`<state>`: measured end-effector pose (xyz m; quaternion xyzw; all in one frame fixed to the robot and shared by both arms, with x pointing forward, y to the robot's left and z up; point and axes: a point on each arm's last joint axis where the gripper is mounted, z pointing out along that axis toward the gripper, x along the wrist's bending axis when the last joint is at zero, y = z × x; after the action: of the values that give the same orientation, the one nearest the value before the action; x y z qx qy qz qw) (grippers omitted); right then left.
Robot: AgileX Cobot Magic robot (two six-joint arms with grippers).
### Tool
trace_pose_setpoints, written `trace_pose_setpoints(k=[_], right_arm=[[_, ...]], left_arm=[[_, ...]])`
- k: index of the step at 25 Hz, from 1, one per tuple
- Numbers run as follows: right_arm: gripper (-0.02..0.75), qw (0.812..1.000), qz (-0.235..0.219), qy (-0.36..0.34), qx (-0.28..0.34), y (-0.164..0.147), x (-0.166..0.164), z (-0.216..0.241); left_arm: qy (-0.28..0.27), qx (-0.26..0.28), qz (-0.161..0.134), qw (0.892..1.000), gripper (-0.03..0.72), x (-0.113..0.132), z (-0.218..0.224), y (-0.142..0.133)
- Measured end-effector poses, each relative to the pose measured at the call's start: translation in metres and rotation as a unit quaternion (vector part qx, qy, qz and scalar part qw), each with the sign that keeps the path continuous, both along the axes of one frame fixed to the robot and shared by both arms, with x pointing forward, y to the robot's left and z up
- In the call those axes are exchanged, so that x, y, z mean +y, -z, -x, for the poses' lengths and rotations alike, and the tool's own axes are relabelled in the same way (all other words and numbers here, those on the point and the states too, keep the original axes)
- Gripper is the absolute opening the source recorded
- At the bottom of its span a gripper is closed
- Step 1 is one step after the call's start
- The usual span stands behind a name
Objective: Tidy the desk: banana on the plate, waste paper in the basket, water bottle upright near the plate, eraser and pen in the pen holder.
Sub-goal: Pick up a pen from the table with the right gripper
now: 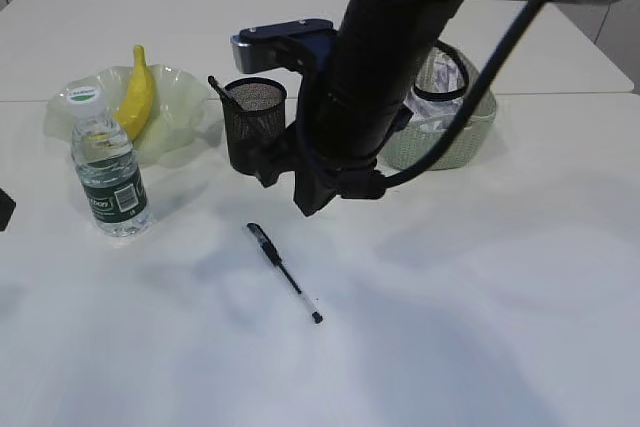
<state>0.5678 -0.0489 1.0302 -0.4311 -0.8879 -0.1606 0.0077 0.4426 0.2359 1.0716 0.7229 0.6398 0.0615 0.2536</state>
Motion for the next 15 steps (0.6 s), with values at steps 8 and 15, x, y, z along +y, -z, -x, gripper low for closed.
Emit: trace_pose_setpoints(k=[8,15], right_arm=[[0.220,0.999,0.032,0.017,0.039,0.047,0.019,-0.027],[0.237,0.998,0.054,0.005,0.036,0.074,0.049,-0.039]], left_arm=[[-0.003,-0.029,0.010,1.000,-0.011,0.004,0.016,-0.005],[-0.002,-0.029,0.010,1.000,0.030,0.004,0.017,-0.005]])
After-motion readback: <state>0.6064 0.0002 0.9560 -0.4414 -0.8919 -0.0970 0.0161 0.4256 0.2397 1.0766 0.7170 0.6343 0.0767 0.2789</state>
